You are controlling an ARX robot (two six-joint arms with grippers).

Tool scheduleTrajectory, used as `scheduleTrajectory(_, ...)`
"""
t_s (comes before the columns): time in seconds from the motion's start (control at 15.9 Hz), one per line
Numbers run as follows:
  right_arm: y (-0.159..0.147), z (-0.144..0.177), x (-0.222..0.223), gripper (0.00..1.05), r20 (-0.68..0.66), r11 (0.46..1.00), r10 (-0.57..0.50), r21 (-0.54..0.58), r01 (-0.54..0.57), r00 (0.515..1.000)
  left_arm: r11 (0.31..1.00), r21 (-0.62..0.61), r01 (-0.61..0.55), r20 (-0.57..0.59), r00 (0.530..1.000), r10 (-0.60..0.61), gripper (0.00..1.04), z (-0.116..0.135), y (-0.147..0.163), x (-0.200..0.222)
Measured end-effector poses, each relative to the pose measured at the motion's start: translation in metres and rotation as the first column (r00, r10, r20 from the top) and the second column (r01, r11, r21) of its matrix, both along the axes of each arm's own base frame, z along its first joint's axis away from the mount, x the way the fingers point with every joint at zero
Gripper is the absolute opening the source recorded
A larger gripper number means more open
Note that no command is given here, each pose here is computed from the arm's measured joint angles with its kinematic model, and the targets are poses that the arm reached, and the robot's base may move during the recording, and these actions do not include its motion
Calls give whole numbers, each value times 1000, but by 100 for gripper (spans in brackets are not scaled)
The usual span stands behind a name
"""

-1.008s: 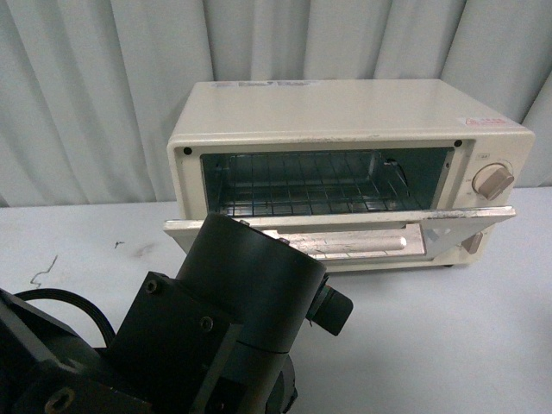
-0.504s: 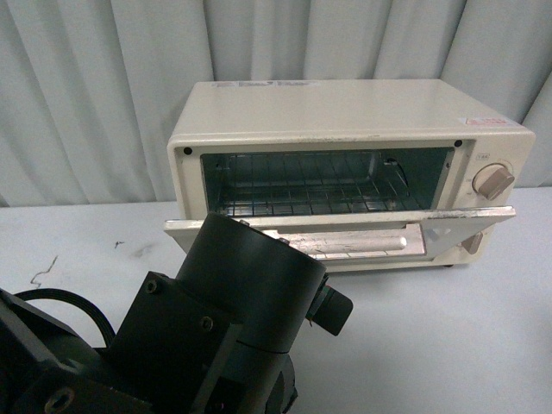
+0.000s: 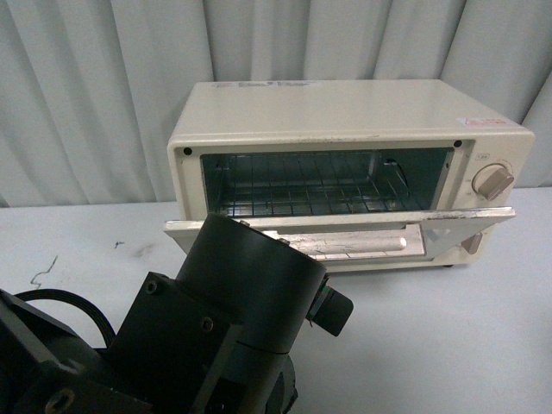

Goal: Open oven

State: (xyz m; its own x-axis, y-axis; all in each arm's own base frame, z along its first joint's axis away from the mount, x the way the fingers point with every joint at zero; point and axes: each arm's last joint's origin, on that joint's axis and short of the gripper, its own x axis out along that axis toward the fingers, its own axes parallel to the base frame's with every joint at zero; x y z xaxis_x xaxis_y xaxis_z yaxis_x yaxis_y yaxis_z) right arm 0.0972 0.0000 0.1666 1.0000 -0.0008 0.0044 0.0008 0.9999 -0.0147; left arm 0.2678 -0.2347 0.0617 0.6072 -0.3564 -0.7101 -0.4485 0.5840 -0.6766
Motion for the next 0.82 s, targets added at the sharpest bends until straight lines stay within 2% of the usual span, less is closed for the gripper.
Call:
scheduleTrajectory(0.5, 0, 0, 0, 96, 0, 1000, 0, 0, 0, 1000, 1000, 0, 0, 0, 1000, 0, 98, 0, 0, 0)
scheduleTrajectory(0.57, 0, 0, 0, 100, 0, 1000, 0, 0, 0, 1000, 1000, 0, 0, 0, 1000, 0, 98, 0, 0, 0)
scheduleTrajectory(0.76, 0, 0, 0, 98, 0, 1000, 0, 0, 0, 1000, 1000, 3, -17, 19, 1000, 17, 98, 0, 0, 0)
scheduleTrajectory(0.82, 0, 0, 0, 97, 0, 1000, 0, 0, 0, 1000, 997, 17, -72, 90, 993, 70, 98, 1, -2, -1)
